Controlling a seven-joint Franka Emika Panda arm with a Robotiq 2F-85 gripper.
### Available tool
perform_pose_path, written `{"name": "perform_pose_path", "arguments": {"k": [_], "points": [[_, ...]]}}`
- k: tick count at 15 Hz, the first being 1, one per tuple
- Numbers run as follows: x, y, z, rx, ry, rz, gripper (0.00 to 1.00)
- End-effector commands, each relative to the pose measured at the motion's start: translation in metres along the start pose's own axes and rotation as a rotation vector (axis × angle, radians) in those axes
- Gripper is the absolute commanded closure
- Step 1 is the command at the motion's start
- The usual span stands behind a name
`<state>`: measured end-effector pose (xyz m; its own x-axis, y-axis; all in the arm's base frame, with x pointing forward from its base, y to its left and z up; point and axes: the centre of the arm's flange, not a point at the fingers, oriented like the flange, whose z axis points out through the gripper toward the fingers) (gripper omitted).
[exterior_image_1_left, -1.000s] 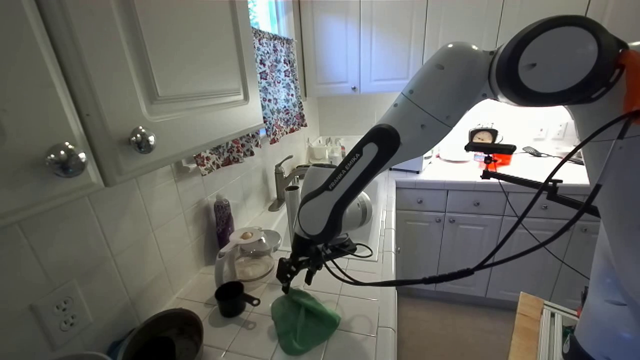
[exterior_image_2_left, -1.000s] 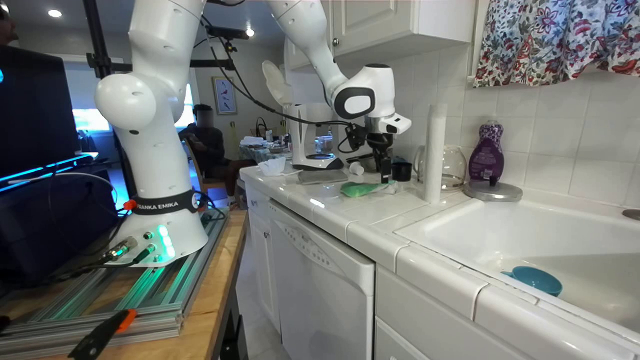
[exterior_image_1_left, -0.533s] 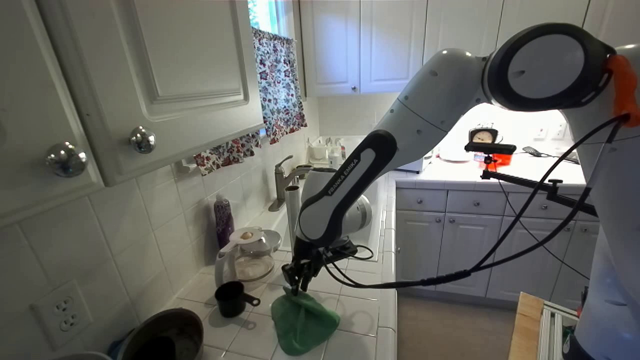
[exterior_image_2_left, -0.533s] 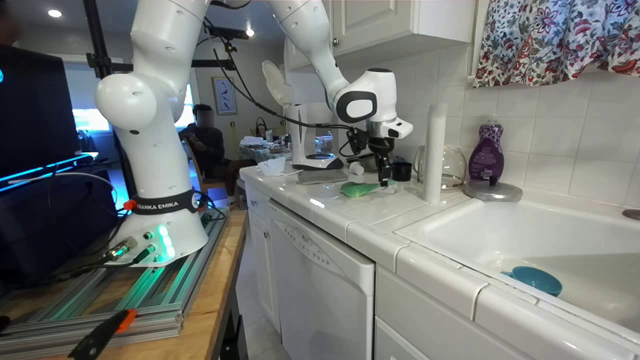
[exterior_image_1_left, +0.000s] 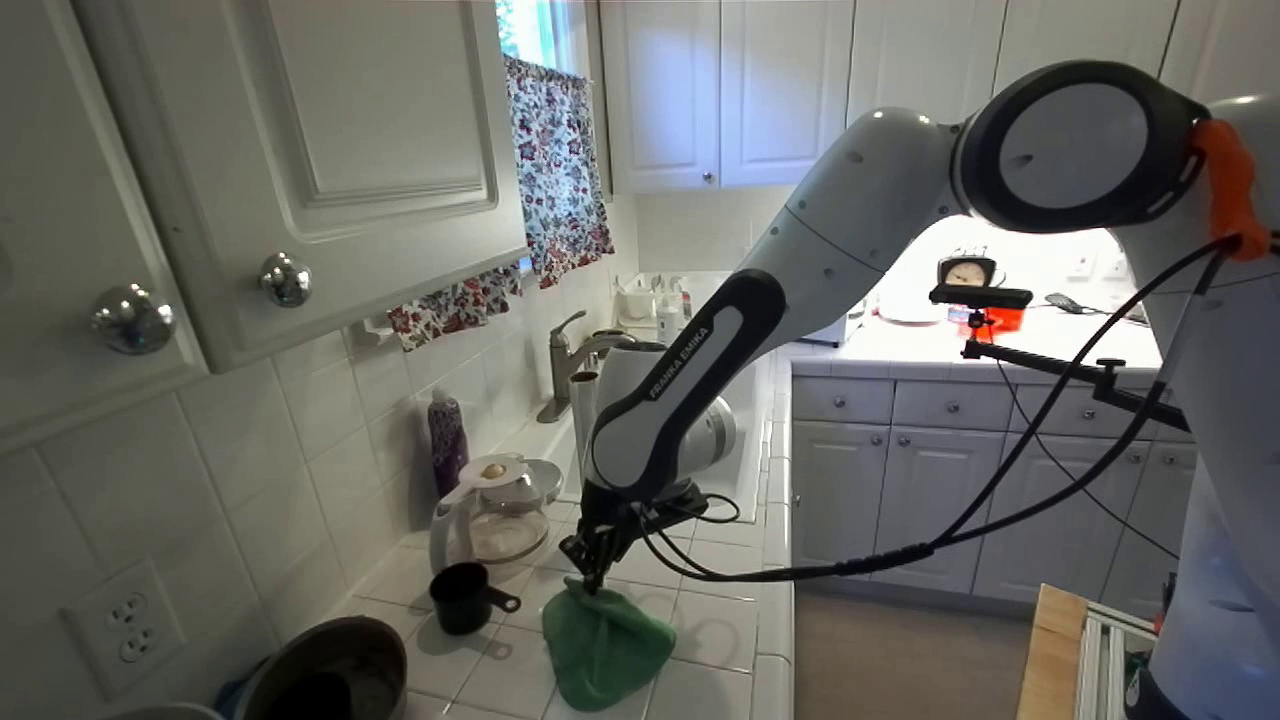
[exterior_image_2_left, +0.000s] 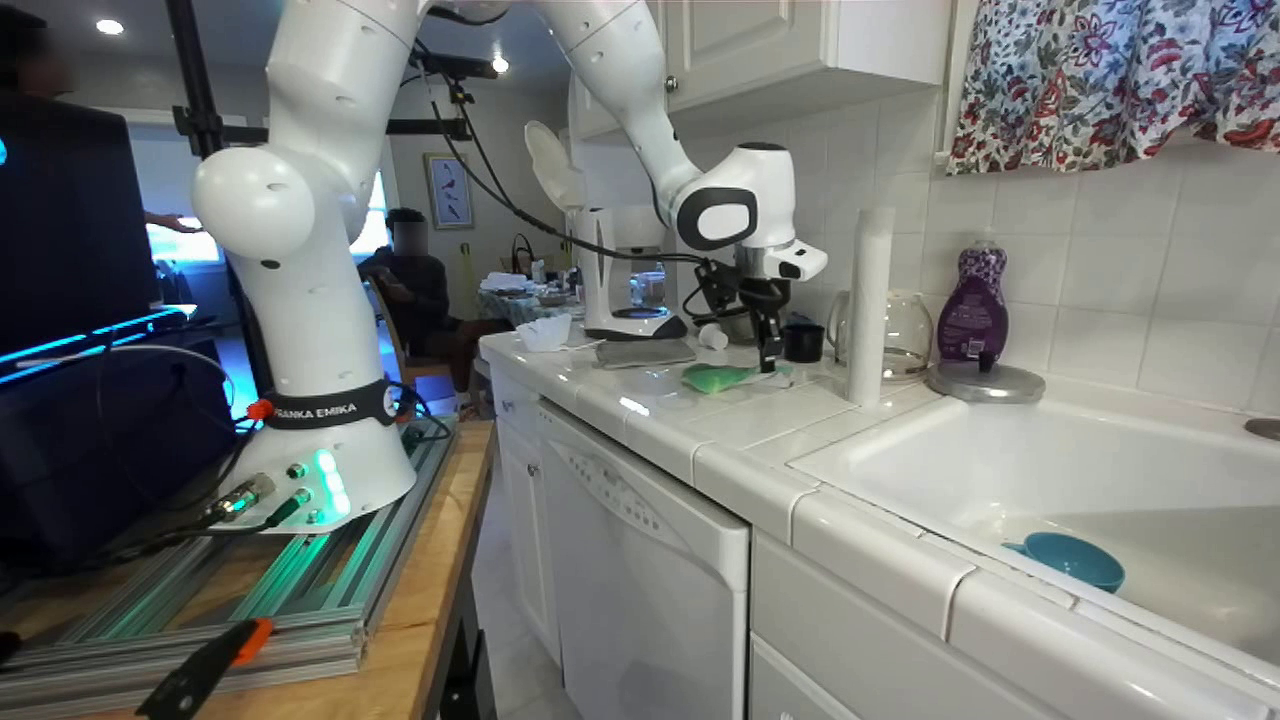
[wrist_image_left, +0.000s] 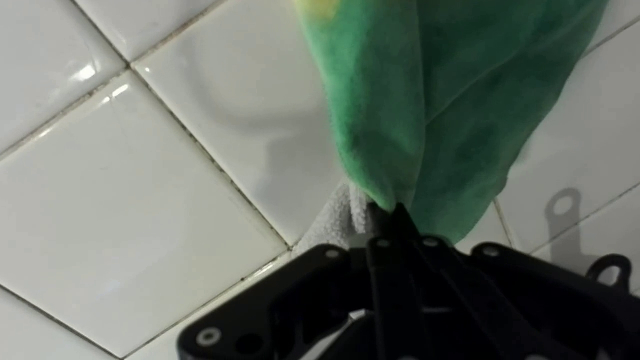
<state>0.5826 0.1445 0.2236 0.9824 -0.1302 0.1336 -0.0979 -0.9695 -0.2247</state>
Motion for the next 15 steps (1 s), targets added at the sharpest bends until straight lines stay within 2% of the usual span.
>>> {"name": "perform_pose_path", "arguments": {"k": [1, 6, 13, 14, 15], "points": [[0.005, -0.021, 0.001, 0.003, 0.002, -0.036, 0.99], [0.006, -0.050, 0.006, 0.011, 0.006, -0.093, 0.99], [0.016, -0.052, 0.027, 0.016, -0.047, -0.073, 0.99], [0.015, -0.053, 0.028, 0.014, -0.053, -0.072, 0.71], [0.014, -0.053, 0.027, 0.012, -0.052, -0.071, 0.70]]}}
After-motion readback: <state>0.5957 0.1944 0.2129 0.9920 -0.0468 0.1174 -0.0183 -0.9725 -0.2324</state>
